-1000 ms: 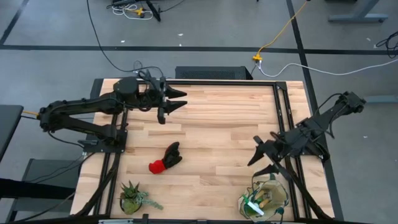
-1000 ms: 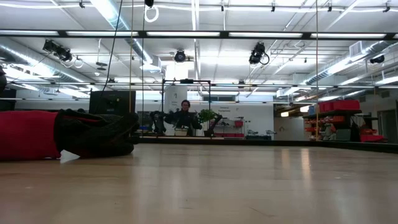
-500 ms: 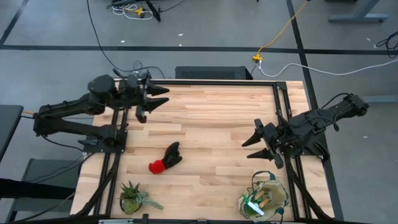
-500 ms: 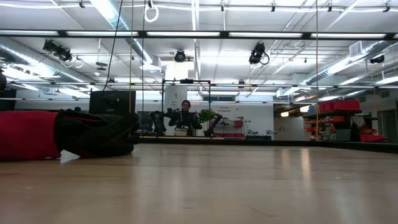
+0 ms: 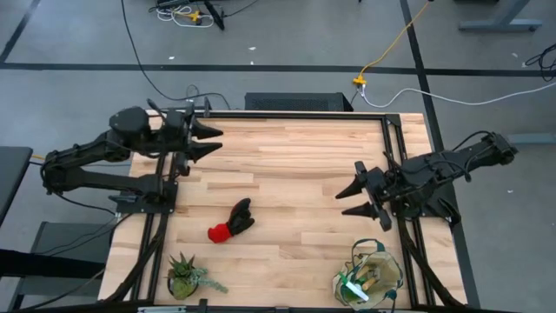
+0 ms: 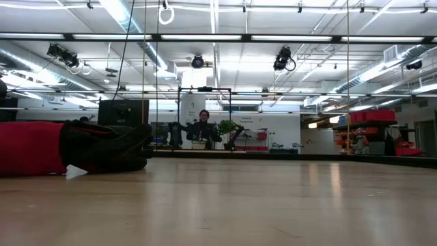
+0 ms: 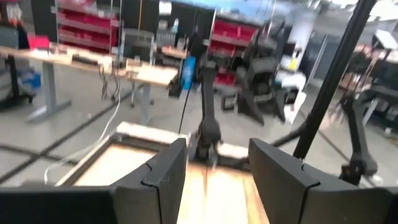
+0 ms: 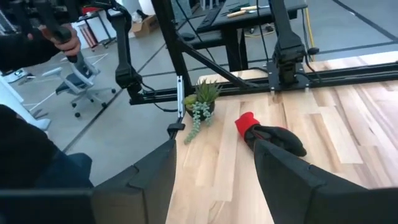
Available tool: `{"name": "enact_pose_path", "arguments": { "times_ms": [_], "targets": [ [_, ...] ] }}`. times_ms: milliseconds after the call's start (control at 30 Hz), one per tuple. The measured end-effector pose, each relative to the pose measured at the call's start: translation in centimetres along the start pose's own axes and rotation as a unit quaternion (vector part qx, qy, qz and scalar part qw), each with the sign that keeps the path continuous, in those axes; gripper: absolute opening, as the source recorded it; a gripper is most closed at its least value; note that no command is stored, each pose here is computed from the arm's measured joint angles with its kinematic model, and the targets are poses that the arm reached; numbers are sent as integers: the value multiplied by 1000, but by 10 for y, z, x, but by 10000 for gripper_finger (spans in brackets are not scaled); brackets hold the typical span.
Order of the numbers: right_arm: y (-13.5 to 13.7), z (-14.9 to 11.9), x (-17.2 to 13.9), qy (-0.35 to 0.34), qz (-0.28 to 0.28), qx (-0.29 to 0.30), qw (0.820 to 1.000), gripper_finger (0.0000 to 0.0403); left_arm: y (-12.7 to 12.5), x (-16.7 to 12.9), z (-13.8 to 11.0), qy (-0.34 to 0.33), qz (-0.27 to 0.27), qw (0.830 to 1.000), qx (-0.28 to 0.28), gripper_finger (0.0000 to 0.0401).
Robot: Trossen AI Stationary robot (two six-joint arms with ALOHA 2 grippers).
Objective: Pick & Place Garden tools in Gardening bag
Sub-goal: Put the black gloves into the gardening bag
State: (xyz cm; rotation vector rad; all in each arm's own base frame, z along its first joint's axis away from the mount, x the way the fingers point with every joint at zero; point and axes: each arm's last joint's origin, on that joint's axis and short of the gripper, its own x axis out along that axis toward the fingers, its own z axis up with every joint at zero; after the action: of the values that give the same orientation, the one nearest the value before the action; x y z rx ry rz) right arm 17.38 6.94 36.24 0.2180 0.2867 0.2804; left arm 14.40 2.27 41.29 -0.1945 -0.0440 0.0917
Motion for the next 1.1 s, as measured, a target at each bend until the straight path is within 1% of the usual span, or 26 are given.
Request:
{"name": "enact_pose_path", "arguments": {
  "times_ms": [100,167,367,467,600,700,933,1100],
  "targets": [
    [-2,1,0,-1,-5,1,1000,217,1,3,-8,38,4,999,-4,181],
    [-3,1,0,-2,-8,2,1000,217,1,7,-14,68,8,998,-18,181],
    [-7,2,0,-5,-19,-4,1000,217,1,22,-35,155,15,987,-41,181],
    [-9,2,0,-6,-23,-7,1000,217,0,29,-46,201,19,977,-63,181],
    [-11,3,0,-7,-29,-9,1000,217,-2,39,-61,261,31,960,-94,181],
    [-13,3,0,-8,-33,-17,999,217,-3,48,-71,292,39,949,-108,181],
    [-15,4,0,-7,-39,-18,999,217,-7,70,-94,357,28,928,-108,181],
    [-15,3,0,-4,-40,-18,999,217,-12,82,-109,391,31,913,-116,181]
  ]
}}
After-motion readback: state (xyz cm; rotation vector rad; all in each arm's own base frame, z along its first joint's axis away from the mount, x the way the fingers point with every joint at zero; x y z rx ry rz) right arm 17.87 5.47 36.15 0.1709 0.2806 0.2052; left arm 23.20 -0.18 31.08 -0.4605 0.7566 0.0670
